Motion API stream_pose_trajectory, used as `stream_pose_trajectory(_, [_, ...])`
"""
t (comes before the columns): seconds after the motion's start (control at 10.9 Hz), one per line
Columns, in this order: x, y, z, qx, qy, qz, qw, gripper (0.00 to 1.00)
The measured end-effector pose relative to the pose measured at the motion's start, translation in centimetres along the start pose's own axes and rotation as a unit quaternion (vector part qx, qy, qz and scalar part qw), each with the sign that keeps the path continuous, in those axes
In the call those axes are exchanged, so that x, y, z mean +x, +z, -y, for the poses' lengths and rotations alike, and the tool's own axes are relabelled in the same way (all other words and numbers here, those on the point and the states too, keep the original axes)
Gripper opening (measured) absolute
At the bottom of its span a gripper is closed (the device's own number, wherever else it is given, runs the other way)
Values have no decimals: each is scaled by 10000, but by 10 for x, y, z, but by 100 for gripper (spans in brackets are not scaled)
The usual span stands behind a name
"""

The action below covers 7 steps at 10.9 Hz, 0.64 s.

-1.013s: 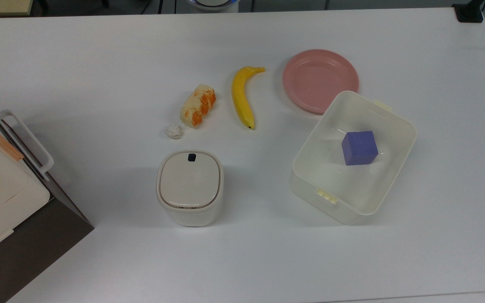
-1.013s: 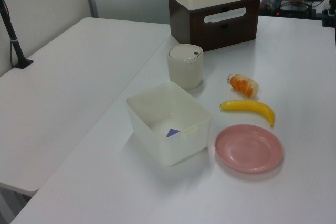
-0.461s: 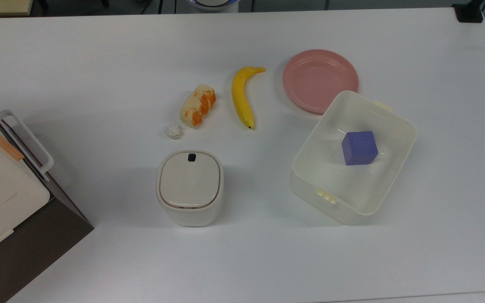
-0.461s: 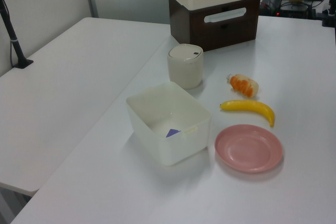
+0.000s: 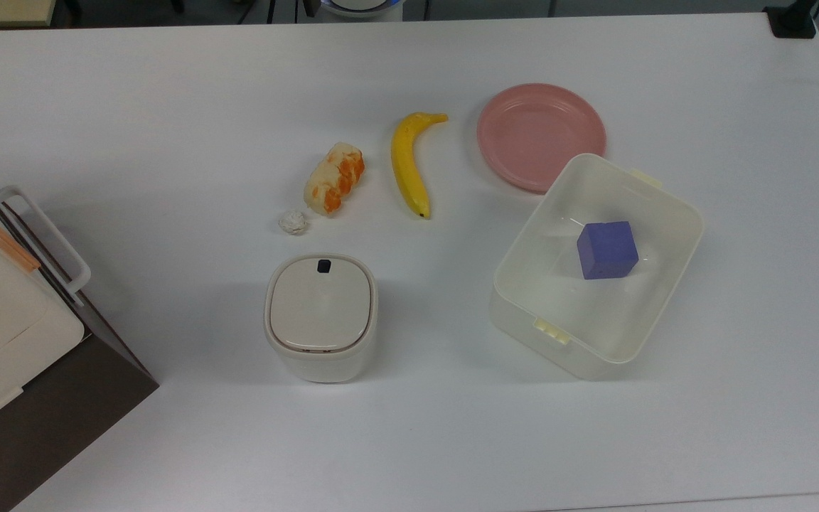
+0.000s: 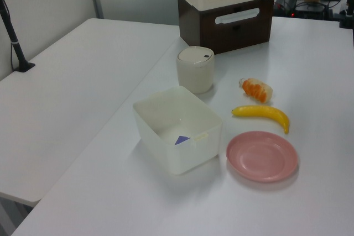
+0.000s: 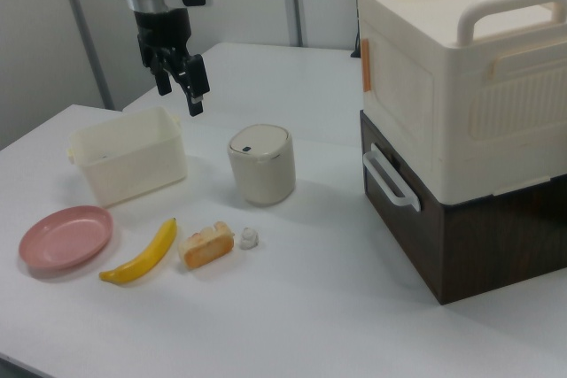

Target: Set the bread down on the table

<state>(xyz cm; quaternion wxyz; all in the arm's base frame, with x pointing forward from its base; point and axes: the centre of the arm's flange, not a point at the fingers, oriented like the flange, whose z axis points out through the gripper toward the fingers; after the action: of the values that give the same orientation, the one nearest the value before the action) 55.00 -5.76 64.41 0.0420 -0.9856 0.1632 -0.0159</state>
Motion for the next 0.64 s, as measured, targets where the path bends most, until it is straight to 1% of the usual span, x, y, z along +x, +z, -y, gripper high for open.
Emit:
stream_pose_trajectory(0.28, [0,0,0,2,-125,-8,9999,100])
stream_pose_trajectory(0.64, [-1,-1,4,1,-829,-9,9966,100])
